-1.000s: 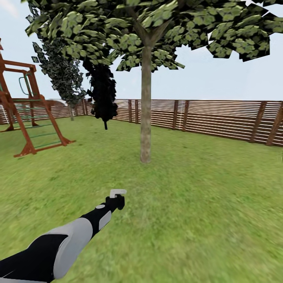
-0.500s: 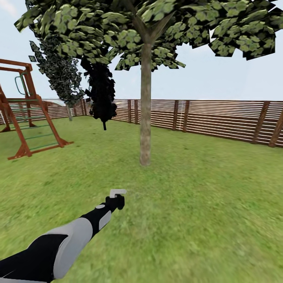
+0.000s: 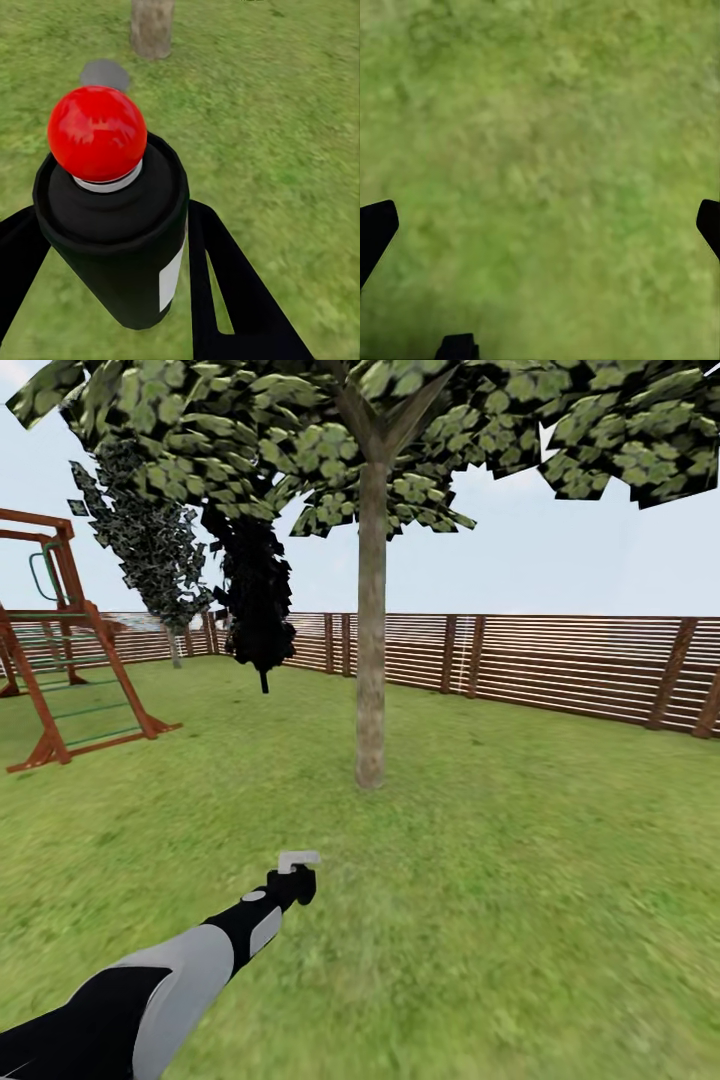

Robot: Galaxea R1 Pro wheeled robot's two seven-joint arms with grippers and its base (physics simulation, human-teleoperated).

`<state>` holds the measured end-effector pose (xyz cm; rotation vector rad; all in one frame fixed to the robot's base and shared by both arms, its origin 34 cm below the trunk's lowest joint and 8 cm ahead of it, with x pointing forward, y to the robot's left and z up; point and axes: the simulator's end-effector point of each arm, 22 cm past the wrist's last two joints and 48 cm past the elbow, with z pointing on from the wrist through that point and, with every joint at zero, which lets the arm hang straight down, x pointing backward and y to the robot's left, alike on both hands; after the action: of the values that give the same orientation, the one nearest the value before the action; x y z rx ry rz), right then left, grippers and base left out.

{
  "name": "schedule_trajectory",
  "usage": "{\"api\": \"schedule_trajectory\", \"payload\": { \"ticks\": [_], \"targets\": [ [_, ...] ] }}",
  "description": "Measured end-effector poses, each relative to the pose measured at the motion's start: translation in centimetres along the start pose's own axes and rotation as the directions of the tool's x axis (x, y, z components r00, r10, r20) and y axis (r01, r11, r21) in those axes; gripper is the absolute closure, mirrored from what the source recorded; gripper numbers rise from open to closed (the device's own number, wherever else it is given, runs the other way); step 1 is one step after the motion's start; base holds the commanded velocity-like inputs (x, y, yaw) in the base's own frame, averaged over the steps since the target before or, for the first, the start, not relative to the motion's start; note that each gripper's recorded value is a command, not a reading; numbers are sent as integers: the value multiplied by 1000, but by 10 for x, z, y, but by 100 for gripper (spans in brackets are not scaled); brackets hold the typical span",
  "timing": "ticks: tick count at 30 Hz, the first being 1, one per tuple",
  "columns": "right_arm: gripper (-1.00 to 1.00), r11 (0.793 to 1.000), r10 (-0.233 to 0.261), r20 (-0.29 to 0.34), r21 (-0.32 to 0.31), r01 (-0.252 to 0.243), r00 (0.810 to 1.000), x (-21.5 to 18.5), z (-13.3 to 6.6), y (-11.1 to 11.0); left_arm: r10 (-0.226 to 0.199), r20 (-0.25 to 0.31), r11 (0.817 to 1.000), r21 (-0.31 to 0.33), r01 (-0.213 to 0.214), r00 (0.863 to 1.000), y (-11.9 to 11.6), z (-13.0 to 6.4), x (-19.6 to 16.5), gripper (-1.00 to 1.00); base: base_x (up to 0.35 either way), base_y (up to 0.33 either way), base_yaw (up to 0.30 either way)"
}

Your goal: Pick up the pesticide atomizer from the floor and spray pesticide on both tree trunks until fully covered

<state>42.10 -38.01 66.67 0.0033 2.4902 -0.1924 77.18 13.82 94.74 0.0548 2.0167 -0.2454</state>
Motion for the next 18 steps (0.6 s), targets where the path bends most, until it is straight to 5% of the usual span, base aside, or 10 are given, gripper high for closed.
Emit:
{"api": "schedule_trajectory", "payload": {
  "ticks": [6,14,16,18],
  "targets": [
    [-100,1000,-5,2,-1,5,1000,-1,0,0,0,0,1000,-1,0,1000,0,0,0,100,298,0,0],
    [-100,1000,-6,17,-6,6,1000,-7,1,2,2,9,1000,-4,-2,1000,3,1,-3,100,33,0,0],
    [-100,1000,-5,71,11,4,997,-31,5,-2,4,11,1000,-5,-4,1000,4,1,-4,100,0,0,0],
    [-100,997,-1,198,78,-14,980,-90,8,-25,7,11,1000,-23,-7,1000,18,0,-4,100,0,0,0]
  ]
}}
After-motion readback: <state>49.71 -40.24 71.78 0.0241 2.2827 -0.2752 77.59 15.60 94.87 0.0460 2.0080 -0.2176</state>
